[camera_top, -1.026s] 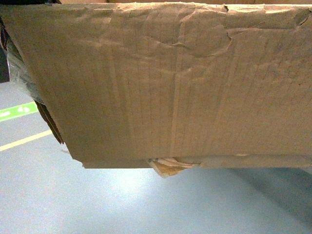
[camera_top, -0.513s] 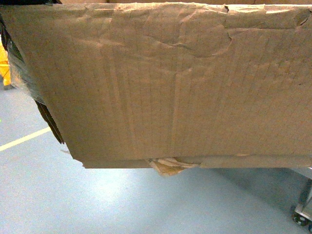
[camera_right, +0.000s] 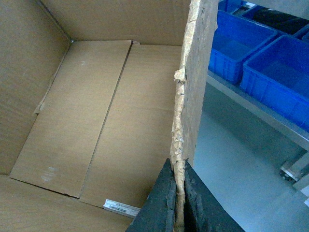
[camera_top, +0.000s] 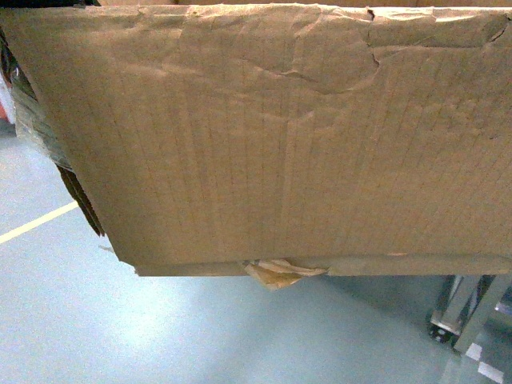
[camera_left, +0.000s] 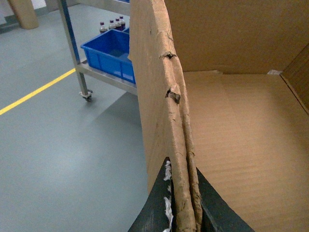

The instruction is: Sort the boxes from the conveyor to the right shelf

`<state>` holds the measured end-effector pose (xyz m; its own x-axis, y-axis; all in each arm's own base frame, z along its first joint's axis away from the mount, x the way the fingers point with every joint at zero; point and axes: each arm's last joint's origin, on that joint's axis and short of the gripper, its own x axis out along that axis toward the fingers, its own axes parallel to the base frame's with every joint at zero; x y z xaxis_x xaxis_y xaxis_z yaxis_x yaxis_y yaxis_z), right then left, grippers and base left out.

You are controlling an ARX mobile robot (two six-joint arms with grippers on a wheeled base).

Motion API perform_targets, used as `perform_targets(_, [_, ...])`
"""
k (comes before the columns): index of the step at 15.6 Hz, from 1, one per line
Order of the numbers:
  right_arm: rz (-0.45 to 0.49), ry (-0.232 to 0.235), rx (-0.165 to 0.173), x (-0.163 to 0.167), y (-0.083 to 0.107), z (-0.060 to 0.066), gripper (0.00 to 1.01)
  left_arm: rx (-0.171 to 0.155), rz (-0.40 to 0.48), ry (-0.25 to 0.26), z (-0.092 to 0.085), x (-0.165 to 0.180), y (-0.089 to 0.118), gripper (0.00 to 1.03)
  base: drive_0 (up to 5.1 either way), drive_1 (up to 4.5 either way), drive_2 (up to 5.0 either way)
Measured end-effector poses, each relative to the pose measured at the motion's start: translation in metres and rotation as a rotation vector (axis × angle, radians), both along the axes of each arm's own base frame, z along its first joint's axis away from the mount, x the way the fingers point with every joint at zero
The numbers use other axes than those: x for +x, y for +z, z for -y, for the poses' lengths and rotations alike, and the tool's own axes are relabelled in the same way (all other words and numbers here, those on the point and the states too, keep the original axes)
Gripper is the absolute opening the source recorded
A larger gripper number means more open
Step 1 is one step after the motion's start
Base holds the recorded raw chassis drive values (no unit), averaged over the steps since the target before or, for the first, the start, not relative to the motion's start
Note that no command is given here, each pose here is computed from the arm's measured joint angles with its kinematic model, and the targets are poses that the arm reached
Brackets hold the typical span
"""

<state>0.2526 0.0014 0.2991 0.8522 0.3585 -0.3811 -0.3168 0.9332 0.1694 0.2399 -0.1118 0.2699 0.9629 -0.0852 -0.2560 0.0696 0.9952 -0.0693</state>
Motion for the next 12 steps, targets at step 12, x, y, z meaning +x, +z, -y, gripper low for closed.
perform_targets(12, [0.000, 0.000, 0.000, 0.0000, 0.0000, 0.0000, 0.02, 0.000, 0.000, 0.000, 0.0000, 0.0000, 0.0000, 0.04, -1.6, -1.60, -1.6])
